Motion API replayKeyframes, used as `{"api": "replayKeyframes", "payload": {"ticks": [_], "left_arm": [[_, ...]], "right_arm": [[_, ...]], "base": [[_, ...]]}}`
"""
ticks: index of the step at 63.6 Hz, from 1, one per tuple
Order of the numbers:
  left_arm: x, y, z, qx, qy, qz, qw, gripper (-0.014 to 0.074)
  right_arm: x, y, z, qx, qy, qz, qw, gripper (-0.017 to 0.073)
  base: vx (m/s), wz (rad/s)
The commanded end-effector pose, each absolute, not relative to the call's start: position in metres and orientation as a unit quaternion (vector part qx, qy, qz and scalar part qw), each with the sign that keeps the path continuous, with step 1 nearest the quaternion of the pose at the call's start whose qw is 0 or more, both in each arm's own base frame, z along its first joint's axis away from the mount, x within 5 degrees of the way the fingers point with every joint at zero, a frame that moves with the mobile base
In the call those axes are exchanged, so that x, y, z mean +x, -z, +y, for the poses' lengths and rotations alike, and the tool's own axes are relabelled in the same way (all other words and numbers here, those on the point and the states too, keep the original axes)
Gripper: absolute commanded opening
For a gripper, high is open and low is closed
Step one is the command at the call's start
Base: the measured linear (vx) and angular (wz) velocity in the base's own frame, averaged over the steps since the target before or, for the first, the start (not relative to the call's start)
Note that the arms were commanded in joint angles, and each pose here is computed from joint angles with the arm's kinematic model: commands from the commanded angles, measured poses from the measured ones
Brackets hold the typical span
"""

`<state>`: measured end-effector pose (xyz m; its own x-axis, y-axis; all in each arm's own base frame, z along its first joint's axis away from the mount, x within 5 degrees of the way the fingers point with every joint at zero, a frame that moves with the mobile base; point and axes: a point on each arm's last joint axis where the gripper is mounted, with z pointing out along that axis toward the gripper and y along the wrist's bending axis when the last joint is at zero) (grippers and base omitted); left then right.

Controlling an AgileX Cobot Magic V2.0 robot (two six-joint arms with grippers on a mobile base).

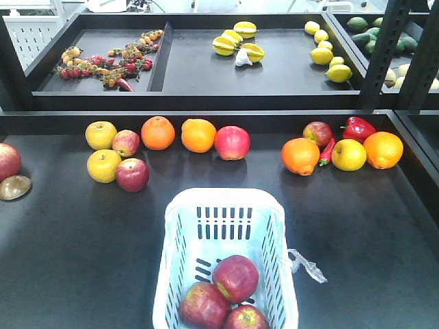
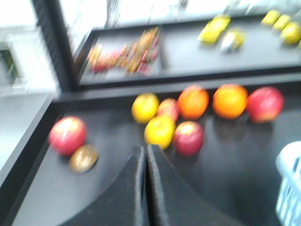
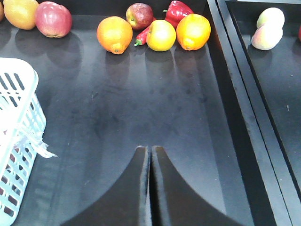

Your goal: Pick three apples into basket with both arms

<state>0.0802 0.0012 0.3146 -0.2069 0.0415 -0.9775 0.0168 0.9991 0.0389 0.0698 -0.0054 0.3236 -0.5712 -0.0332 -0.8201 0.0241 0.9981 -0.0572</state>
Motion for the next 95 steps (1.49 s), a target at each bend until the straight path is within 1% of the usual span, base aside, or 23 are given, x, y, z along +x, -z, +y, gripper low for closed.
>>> {"api": "replayKeyframes", "payload": {"ticks": [1, 17, 29, 34, 41, 95], "left_arm": [[0.073, -0.311, -0.003, 0.025, 0.021, 0.714, 0.699, -0.0008], [0.055, -0.24, 0.002, -0.059, 0.052, 0.698, 0.712, -0.0008], [0.056, -0.202, 0.0, -0.055, 0.053, 0.664, 0.744, -0.0008], [0.056, -0.201, 0.001, -0.064, 0.051, 0.671, 0.737, -0.0008], [0.056, -0.202, 0.001, -0.049, 0.035, 0.666, 0.743, -0.0007], [0.056, -0.202, 0.001, -0.051, 0.038, 0.666, 0.743, -0.0007]], "right_arm": [[0.073, -0.338, -0.006, -0.003, 0.038, 0.864, 0.502, -0.0009], [0.073, -0.338, -0.006, -0.003, 0.038, 0.864, 0.502, -0.0009], [0.073, -0.338, -0.006, -0.003, 0.038, 0.864, 0.502, -0.0009], [0.073, -0.337, -0.006, -0.003, 0.038, 0.864, 0.501, -0.0009], [0.073, -0.337, -0.006, -0.003, 0.038, 0.865, 0.501, -0.0009], [0.073, -0.337, -0.006, -0.003, 0.038, 0.865, 0.501, -0.0009]], "base": [[0.0, 0.0], [0.0, 0.0], [0.0, 0.0], [0.0, 0.0], [0.0, 0.0], [0.0, 0.0]]}}
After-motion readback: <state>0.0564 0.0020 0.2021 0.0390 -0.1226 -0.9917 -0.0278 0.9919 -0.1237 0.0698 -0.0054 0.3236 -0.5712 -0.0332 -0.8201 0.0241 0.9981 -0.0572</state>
